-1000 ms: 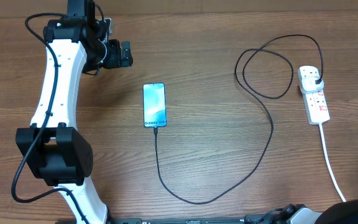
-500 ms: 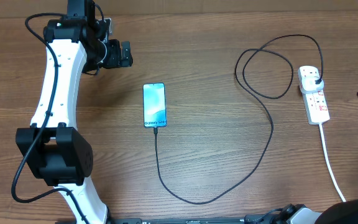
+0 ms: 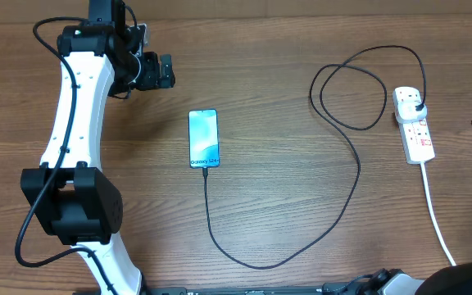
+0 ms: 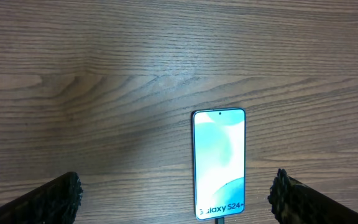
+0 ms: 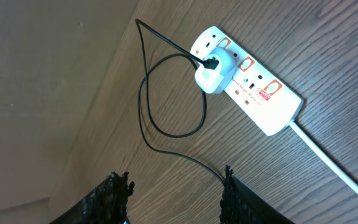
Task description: Plug charger to phone and switch on socket
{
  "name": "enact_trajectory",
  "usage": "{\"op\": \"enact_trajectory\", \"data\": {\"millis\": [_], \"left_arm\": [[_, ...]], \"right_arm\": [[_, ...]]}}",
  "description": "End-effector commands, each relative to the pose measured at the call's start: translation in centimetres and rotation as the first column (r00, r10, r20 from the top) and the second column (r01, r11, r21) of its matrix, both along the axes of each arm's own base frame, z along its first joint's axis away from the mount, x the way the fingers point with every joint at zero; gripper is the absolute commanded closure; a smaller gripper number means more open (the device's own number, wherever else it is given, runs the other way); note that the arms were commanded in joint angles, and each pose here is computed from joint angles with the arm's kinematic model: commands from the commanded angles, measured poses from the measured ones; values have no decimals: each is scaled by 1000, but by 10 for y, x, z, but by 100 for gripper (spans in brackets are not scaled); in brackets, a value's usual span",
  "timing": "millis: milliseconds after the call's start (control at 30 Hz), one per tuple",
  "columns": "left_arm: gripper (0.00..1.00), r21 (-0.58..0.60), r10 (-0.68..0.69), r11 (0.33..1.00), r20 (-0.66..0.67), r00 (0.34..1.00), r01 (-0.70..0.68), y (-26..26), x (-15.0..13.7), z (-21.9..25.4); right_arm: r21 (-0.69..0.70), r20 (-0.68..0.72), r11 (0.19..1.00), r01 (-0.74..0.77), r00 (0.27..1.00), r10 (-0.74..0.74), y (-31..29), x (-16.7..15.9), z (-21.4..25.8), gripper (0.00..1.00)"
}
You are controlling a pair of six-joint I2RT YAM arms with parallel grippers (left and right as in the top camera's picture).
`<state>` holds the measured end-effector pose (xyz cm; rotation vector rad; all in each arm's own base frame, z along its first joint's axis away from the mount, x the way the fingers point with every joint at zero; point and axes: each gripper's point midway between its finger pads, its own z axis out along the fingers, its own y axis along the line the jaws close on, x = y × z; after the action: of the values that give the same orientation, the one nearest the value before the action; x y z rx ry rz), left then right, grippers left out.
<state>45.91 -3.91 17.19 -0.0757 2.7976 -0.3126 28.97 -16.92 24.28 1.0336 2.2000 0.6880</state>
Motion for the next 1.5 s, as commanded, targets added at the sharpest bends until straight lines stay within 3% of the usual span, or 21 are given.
{"op": "enact_trajectory", "data": {"millis": [0, 800, 1133, 1467], "left_arm": [[1, 7, 0, 1000, -7, 1000, 0, 2, 1, -5], [0, 7, 0, 1000, -7, 1000, 0, 2, 1, -5], [0, 7, 0, 1000, -7, 1000, 0, 2, 1, -5], [0, 7, 0, 1000, -7, 1000, 0, 2, 1, -5]], "right_arm": [[-20, 31, 1000, -13, 999, 14, 1, 0, 10, 50], [-35, 44, 999, -12, 999, 14, -3, 4, 8, 50], [83, 115, 995, -56, 992, 46, -5, 26, -17, 51], [151, 96, 989, -6, 995, -8, -32, 49, -52, 71]]}}
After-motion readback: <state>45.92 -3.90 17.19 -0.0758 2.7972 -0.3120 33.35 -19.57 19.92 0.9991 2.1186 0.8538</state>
